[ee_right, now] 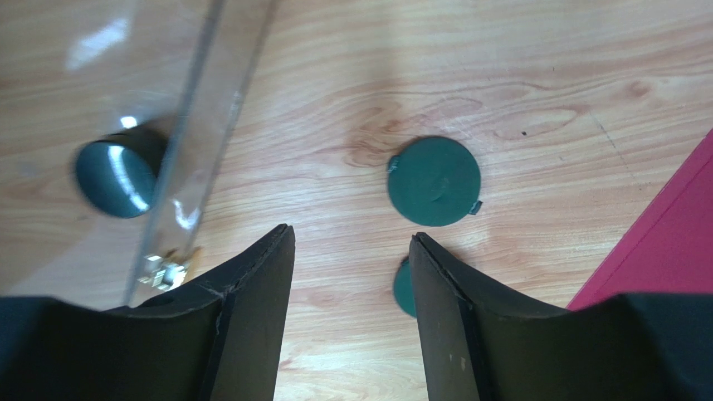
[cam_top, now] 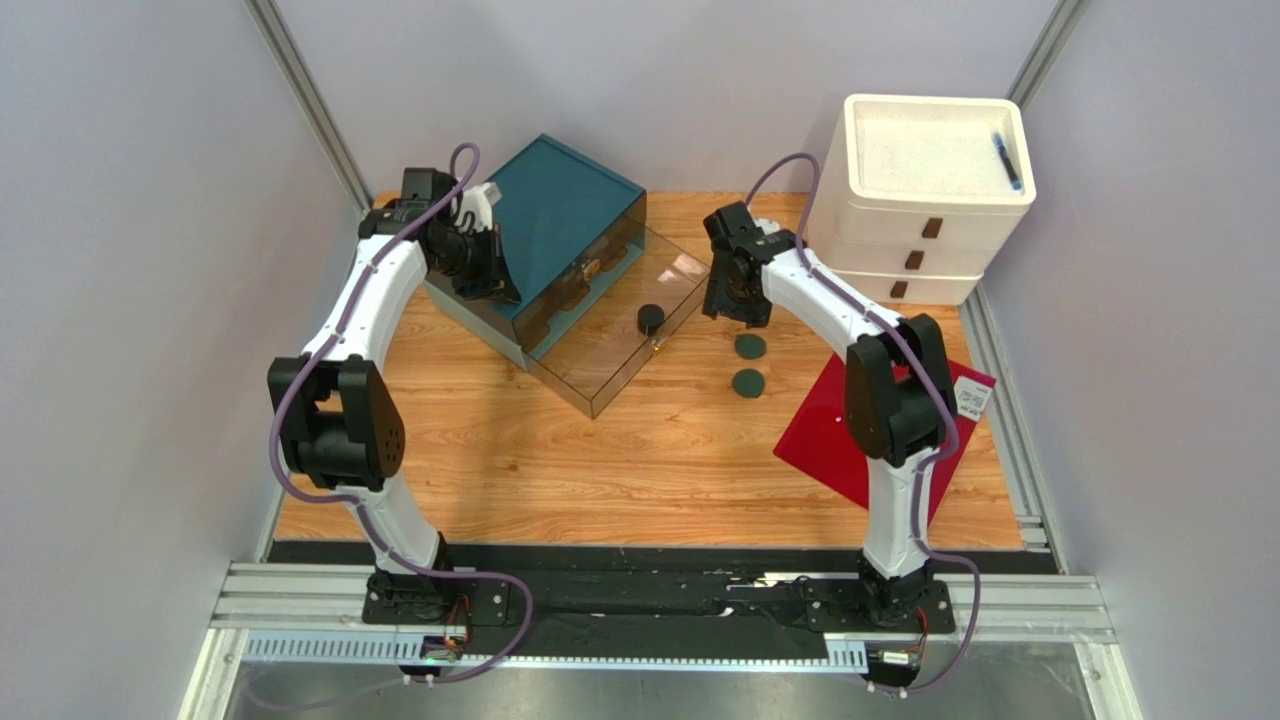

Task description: Organize the makeup

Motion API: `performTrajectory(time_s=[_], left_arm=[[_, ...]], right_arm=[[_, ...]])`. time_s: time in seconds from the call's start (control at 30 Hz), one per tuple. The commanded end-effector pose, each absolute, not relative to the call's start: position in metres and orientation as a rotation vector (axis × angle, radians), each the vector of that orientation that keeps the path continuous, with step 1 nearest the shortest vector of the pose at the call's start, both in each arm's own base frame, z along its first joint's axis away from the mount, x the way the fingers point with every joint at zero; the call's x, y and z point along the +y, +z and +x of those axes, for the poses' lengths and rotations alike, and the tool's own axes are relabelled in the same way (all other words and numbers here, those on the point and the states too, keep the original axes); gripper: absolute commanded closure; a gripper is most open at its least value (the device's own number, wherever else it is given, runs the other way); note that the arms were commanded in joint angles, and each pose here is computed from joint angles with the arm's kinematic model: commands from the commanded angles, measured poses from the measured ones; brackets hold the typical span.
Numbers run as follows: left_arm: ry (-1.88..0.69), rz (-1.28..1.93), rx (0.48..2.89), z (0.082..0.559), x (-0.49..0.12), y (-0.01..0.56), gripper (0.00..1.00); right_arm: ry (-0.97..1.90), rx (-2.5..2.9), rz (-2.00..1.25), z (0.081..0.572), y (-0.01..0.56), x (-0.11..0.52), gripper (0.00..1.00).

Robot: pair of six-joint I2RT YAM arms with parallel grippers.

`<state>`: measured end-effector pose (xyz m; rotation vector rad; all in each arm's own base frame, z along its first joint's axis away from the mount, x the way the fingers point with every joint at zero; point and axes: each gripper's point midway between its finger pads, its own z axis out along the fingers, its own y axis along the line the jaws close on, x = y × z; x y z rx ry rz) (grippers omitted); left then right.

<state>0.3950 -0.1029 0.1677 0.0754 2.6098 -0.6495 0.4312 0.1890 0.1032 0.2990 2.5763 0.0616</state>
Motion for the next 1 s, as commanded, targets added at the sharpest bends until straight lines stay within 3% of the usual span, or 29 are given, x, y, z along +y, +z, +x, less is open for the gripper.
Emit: performTrajectory(time_s=[0.0,0.47,0.53,0.57,0.6,0.67,0.97], left_arm=[[-0.482,0.045,3.081,0.314,-0.077,0.083,1.00],[-0.477,0.044,3.087,0.313,-0.076,0.082,1.00],[-0.475,0.044,3.086,0.314,-0.076,0.082,1.00],[-0.475,0.044,3.086,0.314,-0.076,0.082,1.00],[-0.472,0.047,3.083,0.314,-0.076,0.083,1.00],[-0.468,0.044,3.087,0.314,-0.075,0.082,1.00],[-0.461,0.044,3.088,0.314,-0.075,0.082,1.00]], right_arm=[[-0.029,2.616,0.340,0.430,0.076,0.173,0.44],[-0.158,2.753,0.387,0.413,0.006,0.156,0.53],[-0.150,2.763,0.404,0.411,0.000,0.153,0.61],[-0.143,2.769,0.406,0.410,-0.001,0.152,0.71],[-0.144,2.766,0.412,0.410,-0.001,0.150,0.87],[-0.145,2.762,0.419,0.409,-0.001,0.147,0.98],[-0.084,2.667,0.395,0.416,0.043,0.148,1.00]])
